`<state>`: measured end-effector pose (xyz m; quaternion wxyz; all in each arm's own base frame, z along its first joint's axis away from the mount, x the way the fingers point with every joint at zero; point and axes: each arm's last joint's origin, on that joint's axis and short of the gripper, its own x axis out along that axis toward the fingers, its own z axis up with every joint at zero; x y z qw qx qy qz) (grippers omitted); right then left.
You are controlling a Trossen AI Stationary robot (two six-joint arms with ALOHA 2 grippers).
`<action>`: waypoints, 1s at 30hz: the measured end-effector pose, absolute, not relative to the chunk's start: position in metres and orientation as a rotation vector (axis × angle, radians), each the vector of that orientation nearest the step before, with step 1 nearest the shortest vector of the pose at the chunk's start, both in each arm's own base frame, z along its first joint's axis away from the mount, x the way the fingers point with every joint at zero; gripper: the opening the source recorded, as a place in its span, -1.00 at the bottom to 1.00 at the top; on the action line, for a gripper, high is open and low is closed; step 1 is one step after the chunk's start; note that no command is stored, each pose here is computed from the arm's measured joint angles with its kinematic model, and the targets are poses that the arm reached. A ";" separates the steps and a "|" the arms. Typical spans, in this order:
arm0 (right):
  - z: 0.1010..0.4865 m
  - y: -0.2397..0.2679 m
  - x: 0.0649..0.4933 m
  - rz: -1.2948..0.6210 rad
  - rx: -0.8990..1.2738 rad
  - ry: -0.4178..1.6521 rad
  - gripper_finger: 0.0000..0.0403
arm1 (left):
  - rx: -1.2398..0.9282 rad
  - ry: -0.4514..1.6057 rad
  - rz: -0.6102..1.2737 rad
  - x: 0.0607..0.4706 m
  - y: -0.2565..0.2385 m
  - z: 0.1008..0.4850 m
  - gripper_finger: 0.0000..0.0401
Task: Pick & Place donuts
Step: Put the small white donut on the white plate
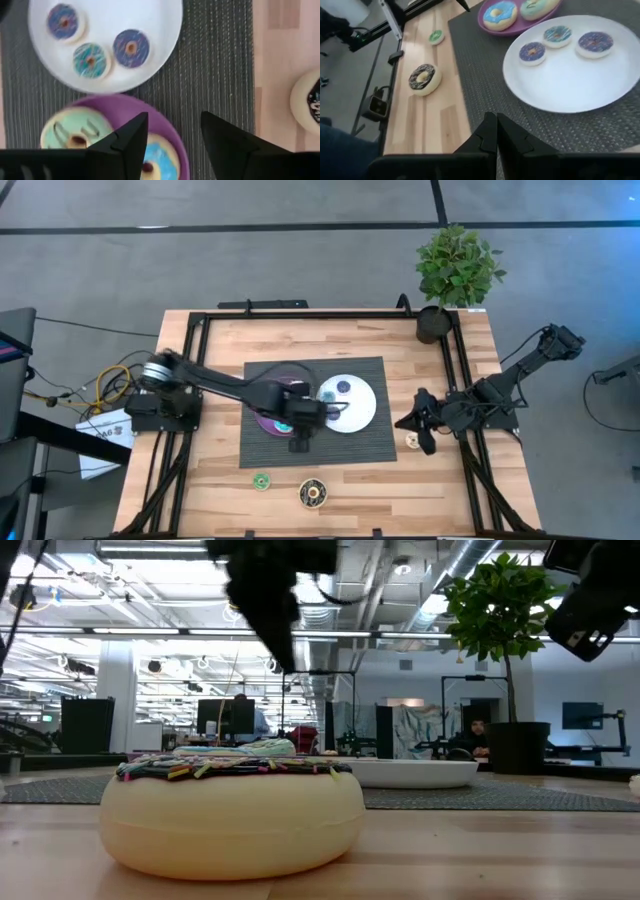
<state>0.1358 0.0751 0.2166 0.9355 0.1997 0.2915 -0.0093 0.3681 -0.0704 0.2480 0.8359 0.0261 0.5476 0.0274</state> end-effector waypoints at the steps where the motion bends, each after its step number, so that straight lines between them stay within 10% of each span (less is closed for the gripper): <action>1: 0.217 0.075 0.136 -0.031 0.405 0.588 -1.00 | 0.039 1.136 0.069 0.358 -0.069 0.248 -0.13; 18: 0.249 0.082 0.164 -0.180 0.381 0.428 -1.00 | -0.090 0.863 0.080 0.205 -0.048 0.258 -0.14; 30: 0.269 0.082 0.215 -0.353 0.358 0.865 -1.00 | -0.075 0.770 0.116 0.180 -0.038 0.267 -0.14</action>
